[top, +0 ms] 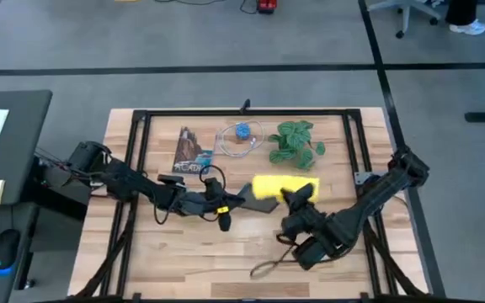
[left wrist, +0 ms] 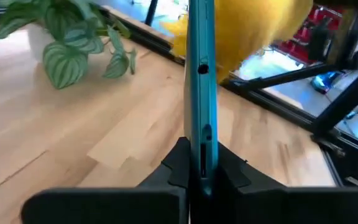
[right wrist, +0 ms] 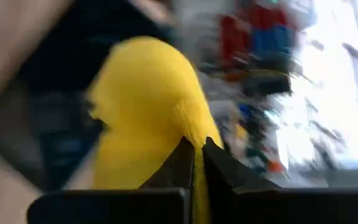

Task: Apply microfiber cloth
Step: Wipe the blue tablet with the microfiber cloth

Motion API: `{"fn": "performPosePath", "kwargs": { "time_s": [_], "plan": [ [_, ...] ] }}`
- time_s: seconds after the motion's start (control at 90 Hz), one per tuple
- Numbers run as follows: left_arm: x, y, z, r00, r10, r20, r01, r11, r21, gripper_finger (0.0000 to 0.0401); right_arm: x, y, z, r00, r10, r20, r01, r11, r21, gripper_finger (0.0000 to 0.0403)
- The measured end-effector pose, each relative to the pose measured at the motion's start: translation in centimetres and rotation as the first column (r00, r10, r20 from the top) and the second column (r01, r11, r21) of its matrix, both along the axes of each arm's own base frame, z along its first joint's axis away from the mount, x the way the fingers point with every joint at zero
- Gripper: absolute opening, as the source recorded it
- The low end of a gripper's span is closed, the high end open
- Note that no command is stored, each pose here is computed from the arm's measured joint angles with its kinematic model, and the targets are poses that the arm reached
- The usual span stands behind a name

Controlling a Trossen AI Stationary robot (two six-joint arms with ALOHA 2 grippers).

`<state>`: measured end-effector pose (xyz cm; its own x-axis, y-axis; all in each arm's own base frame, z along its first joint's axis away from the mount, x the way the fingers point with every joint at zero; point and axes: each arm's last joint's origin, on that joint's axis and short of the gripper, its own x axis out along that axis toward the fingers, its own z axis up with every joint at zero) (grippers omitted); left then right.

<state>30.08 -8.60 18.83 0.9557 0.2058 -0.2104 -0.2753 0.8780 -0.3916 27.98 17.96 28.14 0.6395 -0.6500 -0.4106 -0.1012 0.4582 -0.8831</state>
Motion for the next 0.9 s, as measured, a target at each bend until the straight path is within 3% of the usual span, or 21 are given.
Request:
{"fn": "performPosePath", "kwargs": {
  "time_s": [0.133,0.311,0.444,0.722,0.9],
  "plan": [
    [0.1,-0.1,0.3,1.0,-0.02,0.022,0.02,1.0,-0.004,0.0007,2.0,0.7,0.3,0.994,0.106,0.005,-0.106,0.994,0.006,0.0],
    [0.1,-0.4,0.6,0.998,-0.04,0.055,0.04,0.999,0.002,0.0008,4.9,-1.1,1.6,0.986,0.068,0.149,-0.075,0.996,0.045,0.0],
    [0.1,-0.6,0.9,0.996,-0.052,0.074,0.05,0.998,0.023,0.0008,5.7,-2.2,1.1,0.988,0.088,0.125,-0.102,0.989,0.105,0.0],
    [0.0,-0.7,1.1,0.995,-0.05,0.089,0.046,0.998,0.05,0.0008,2.6,-2.3,-4.7,0.997,0.037,-0.073,-0.016,0.962,0.274,0.0],
    [0.0,-0.7,1.1,0.995,-0.039,0.088,0.034,0.998,0.052,0.0009,-0.9,-2.3,-7.8,0.979,-0.09,-0.181,0.137,0.954,0.267,0.0]
  ]
}}
